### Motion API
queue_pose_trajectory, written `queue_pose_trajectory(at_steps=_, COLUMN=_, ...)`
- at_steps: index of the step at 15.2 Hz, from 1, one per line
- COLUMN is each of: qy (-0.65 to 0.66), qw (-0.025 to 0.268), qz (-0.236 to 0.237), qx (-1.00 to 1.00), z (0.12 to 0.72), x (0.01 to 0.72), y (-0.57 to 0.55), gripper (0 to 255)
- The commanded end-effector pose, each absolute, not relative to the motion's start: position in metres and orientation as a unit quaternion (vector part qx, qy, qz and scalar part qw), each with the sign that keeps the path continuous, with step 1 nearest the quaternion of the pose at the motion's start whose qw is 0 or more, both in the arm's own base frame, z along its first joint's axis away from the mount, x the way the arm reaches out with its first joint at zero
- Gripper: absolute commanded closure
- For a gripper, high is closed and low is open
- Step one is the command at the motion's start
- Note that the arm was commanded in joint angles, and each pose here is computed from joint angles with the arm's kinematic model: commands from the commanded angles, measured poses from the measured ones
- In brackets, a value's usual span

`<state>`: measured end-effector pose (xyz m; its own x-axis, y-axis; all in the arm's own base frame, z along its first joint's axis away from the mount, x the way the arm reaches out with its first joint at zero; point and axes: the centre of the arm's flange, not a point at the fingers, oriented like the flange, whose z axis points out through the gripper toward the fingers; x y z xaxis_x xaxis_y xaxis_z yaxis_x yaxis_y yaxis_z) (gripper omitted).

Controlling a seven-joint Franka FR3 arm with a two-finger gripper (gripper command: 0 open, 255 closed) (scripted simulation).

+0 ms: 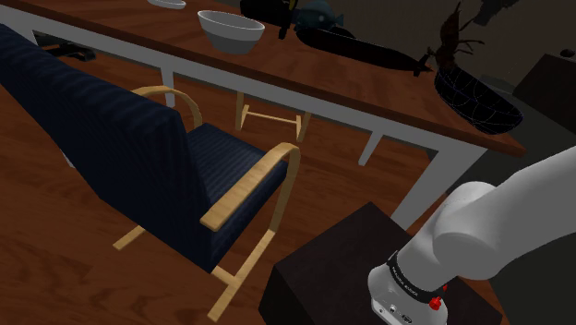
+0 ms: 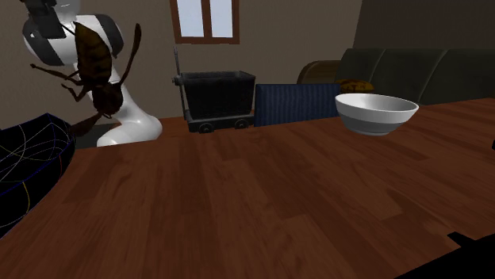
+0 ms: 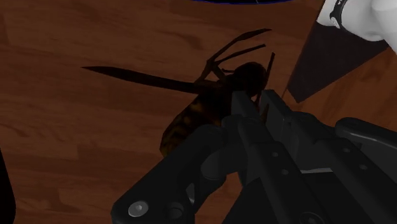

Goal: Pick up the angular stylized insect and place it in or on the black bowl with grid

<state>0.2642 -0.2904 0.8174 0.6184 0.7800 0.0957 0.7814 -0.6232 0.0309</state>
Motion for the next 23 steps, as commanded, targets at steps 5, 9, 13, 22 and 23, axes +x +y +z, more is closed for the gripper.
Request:
queue_pose_trajectory(at_steps=5, qy=-0.435, qw=0.007, qz=-0.050, qx=-0.899, z=0.820, x=0.220, y=-0.355, gripper=255)
queue_pose_trajectory(at_steps=9, qy=-0.435, qw=0.007, qz=-0.050, qx=-0.899, z=0.822, x=0.190, y=-0.399, gripper=255)
queue_pose_trajectory(at_steps=13, qy=-0.435, qw=0.007, qz=-0.050, qx=-0.899, z=0.823, x=0.160, y=-0.442, gripper=255)
queue_pose_trajectory(at_steps=22, qy=-0.435, qw=0.007, qz=-0.050, qx=-0.899, z=0.782, x=0.150, y=-0.457, gripper=255)
queue_pose_trajectory(at_steps=23, qy=-0.435, qw=0.007, qz=-0.050, qx=-0.899, z=0.777, x=0.150, y=-0.457, gripper=255)
